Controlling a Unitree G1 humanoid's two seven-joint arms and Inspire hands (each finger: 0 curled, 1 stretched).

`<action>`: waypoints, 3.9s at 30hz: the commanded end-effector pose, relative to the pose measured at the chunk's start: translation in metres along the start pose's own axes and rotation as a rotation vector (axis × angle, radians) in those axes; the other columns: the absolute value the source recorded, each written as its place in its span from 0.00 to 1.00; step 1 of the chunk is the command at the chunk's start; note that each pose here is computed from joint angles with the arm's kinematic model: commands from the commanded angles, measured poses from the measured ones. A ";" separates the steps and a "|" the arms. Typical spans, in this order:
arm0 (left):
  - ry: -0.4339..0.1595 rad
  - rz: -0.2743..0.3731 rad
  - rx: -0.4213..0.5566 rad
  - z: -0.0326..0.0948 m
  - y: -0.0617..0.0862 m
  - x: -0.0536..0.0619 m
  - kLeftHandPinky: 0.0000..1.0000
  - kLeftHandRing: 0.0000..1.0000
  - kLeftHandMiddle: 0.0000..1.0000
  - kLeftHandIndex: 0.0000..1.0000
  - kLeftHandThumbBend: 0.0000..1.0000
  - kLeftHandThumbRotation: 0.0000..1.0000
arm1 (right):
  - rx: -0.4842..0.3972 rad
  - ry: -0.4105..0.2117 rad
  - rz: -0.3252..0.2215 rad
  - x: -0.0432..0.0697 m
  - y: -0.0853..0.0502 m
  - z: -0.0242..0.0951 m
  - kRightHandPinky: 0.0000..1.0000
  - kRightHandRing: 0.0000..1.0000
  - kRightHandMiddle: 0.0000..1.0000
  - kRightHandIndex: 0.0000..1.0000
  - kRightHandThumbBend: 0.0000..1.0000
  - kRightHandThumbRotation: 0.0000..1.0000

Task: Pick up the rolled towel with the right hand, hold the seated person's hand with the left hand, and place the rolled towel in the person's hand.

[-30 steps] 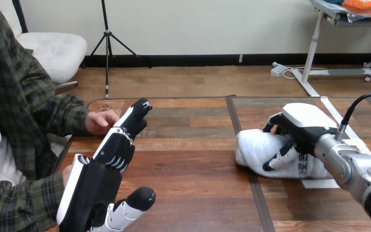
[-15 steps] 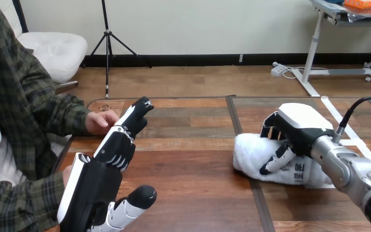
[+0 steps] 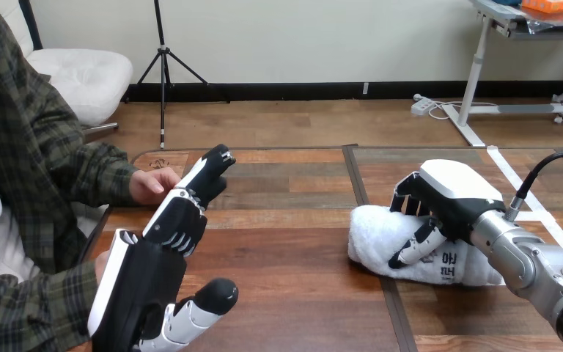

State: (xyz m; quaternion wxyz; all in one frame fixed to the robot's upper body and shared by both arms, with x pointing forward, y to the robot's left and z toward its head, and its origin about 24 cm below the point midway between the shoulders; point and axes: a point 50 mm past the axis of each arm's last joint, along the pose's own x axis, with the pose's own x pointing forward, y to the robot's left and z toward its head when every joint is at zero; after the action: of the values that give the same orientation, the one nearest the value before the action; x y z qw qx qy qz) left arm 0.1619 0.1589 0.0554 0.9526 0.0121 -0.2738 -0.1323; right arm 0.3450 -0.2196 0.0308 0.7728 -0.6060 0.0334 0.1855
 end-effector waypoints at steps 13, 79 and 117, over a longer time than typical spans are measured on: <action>-0.086 0.007 0.023 0.007 0.002 0.015 0.92 0.95 0.94 0.86 0.83 0.70 | 0.045 -0.083 0.045 -0.001 0.015 0.013 0.26 0.30 0.34 0.35 0.78 0.00; -0.033 0.023 0.076 0.004 0.008 0.008 0.85 0.91 0.92 0.86 0.84 0.69 | 0.231 -0.346 -0.196 -0.024 -0.046 0.035 0.20 0.24 0.29 0.32 0.79 0.00; 0.001 0.022 0.146 0.006 0.018 0.002 0.85 0.91 0.92 0.85 0.87 0.67 | 0.462 -0.425 -0.284 -0.034 -0.060 0.039 0.15 0.19 0.25 0.29 0.80 0.00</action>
State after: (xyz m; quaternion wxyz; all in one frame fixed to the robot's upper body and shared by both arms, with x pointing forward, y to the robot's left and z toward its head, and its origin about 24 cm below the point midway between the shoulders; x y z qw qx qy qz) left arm 0.1607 0.1731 0.0537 0.9580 0.0647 -0.2597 -0.1030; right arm 0.3212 -0.2082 0.0806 0.8919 -0.3864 -0.1128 0.2059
